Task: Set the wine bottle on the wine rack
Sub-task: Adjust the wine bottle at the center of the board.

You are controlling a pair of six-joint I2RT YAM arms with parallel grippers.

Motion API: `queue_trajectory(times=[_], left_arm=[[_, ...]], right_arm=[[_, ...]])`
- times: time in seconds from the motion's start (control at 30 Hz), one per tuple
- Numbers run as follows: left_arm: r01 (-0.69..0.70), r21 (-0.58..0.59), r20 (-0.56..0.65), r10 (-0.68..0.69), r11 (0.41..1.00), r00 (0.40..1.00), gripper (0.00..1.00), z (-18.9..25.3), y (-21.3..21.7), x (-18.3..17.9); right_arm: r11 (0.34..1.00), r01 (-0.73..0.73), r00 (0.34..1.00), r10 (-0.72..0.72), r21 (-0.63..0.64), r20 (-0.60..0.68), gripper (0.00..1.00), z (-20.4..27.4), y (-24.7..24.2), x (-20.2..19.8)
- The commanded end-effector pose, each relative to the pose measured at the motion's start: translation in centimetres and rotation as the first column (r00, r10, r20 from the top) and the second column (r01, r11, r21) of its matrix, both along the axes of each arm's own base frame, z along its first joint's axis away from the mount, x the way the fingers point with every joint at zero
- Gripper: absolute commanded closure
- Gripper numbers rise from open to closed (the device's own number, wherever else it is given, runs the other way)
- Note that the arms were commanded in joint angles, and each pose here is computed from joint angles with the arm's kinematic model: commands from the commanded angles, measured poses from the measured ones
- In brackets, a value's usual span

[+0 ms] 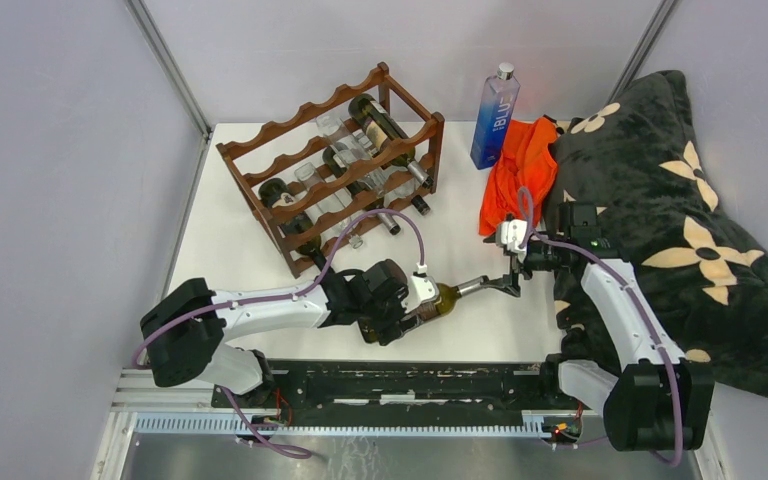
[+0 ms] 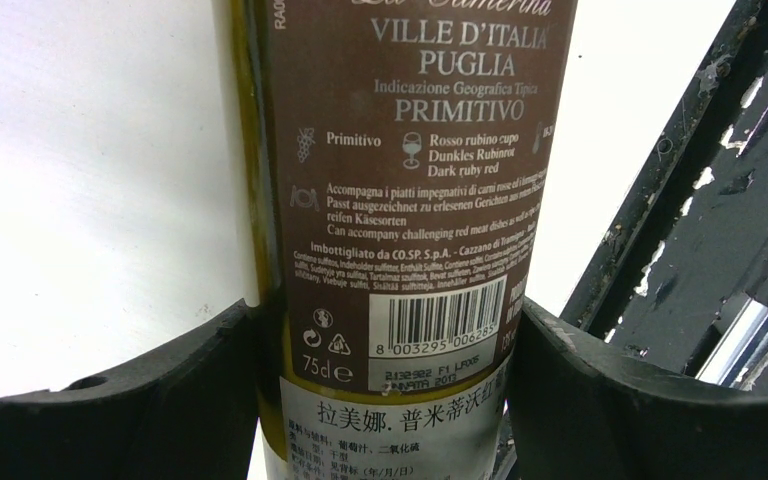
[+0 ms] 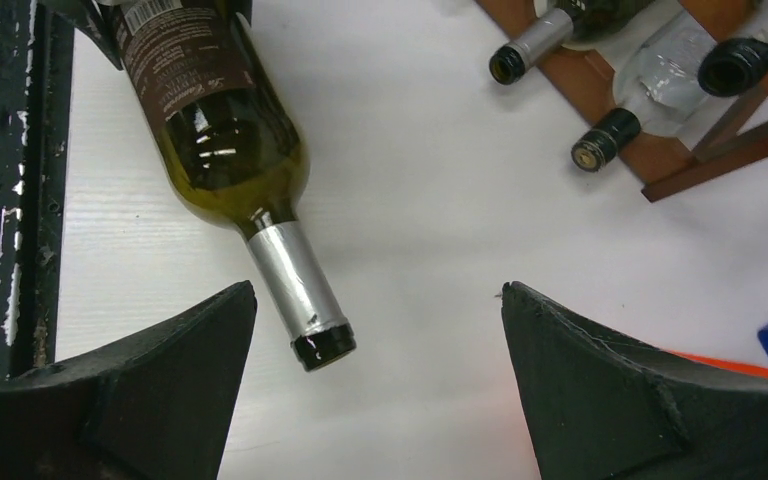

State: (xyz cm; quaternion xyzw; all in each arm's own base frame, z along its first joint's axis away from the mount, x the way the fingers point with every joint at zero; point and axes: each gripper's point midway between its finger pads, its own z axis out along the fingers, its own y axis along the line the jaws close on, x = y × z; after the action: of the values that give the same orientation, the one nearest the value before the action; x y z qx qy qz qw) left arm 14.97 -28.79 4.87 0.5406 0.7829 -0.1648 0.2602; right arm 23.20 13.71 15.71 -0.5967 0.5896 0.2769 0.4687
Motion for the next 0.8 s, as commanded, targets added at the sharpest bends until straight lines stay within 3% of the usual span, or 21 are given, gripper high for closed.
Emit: queue_trajectory(times=[0.0,0.27,0.5,0.77], left_arm=[[0.057,-0.12,0.113,-0.043,0.991,0.993,0.98,4.0,-3.3,2.0],[0.08,-0.09,0.119,-0.069,0.993,0.99,0.98,4.2,-3.5,2.2],[0.089,-0.076,0.133,-0.078,0.993,0.988,0.98,4.4,-3.4,2.2],[0.097,-0.069,0.135,-0.087,0.993,0.987,0.98,4.5,-3.5,2.2]], right_arm=[[0.999,-0.048,0.999,0.048,-0.011,0.012,0.02,-0.1,1.5,0.1],[0.963,-0.209,0.978,0.202,-0.167,-0.06,0.03,-4.3,3.4,-2.3],[0.933,-0.237,0.97,0.212,-0.27,-0.118,0.19,-7.2,3.0,-2.5],[0.916,-0.269,0.961,0.235,-0.298,-0.143,0.47,-8.3,3.8,-3.0]])
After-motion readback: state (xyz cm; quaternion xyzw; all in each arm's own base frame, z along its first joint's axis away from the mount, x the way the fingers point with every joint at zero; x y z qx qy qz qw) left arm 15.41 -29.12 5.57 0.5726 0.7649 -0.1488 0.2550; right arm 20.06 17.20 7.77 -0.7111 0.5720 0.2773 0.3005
